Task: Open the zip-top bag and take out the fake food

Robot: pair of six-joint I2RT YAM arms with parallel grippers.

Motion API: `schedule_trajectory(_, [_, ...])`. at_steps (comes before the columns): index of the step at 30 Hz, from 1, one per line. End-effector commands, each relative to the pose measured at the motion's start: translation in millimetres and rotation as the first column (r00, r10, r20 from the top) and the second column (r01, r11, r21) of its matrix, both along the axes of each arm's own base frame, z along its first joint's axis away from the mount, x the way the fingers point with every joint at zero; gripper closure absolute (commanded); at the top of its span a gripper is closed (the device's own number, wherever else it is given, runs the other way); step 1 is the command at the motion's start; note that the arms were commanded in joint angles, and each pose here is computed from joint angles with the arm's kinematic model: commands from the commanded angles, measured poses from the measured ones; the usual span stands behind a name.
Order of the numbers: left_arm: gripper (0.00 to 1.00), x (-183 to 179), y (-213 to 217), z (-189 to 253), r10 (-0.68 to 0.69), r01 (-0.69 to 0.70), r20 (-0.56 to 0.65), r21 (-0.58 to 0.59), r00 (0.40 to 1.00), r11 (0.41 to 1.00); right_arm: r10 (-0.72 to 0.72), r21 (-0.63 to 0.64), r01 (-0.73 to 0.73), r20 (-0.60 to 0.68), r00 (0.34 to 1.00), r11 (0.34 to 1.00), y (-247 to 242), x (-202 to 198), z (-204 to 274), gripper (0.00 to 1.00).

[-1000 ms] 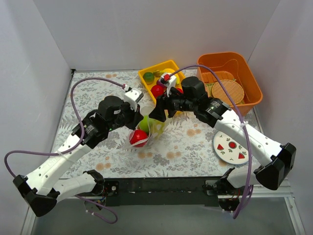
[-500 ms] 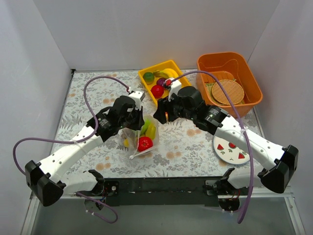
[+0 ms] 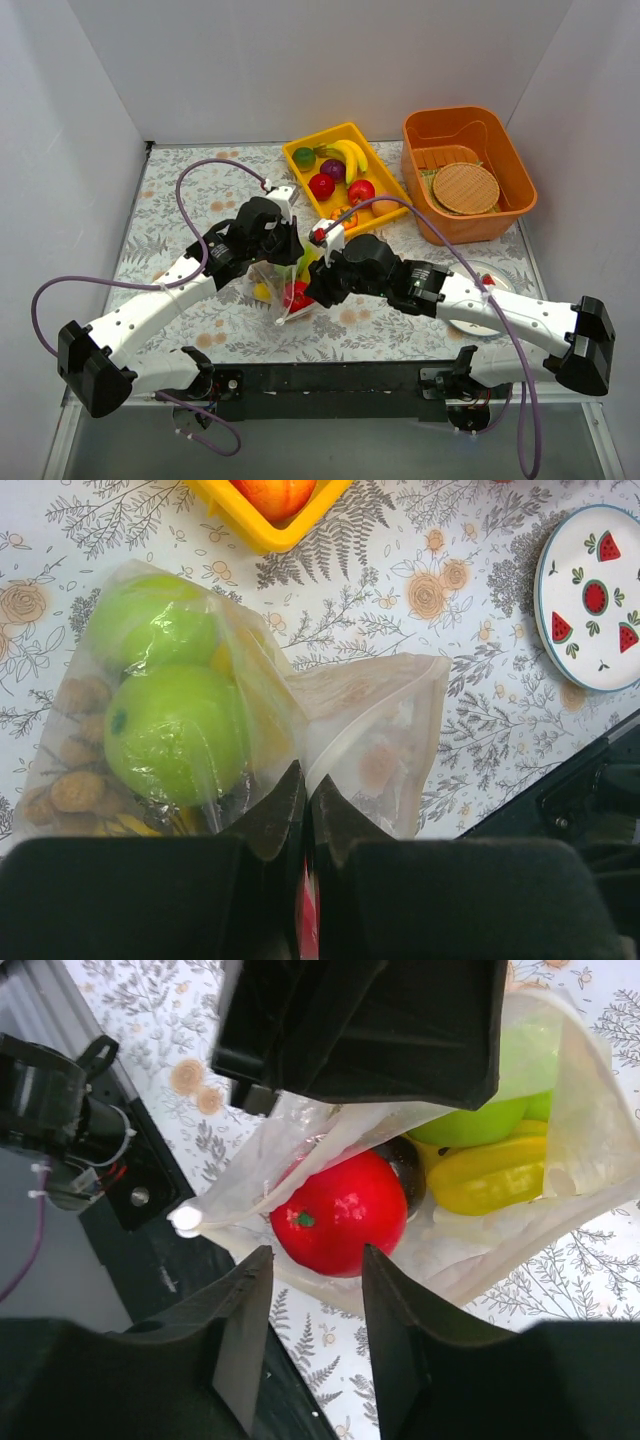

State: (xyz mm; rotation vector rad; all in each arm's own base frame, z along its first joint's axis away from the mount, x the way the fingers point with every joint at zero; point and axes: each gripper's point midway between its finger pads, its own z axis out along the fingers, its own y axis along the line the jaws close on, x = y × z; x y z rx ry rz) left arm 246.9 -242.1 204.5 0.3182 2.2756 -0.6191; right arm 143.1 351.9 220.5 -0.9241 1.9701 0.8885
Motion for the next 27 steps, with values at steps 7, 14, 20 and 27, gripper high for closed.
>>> schedule_trajectory(7, [1.00, -1.2, -10.2, 9.4, -0.022, 0.022, 0.010, -0.061, 1.000, 0.998, -0.004, -0.008, 0.004, 0.052, 0.999, 1.000, 14.8, 12.1, -40.8, 0.36])
schedule_trajectory(14, [1.00, -0.7, -17.7, 8.1, -0.042, 0.042, -0.003, -0.079, 0.999, 0.996, 0.027, 0.030, -0.029, 0.079, 0.996, 0.999, 21.7, 11.6, -44.0, 0.17])
schedule_trajectory(20, [1.00, 0.7, -22.5, 9.3, -0.046, 0.045, -0.007, -0.097, 0.999, 0.994, 0.058, 0.024, -0.060, 0.065, 0.996, 0.998, 28.2, 8.1, -56.9, 0.08])
schedule_trajectory(27, [1.00, 1.6, -23.5, 13.0, -0.043, 0.043, -0.003, -0.106, 0.999, 0.994, 0.048, -0.014, -0.047, 0.052, 0.997, 0.999, 27.8, 10.6, -75.2, 0.03])
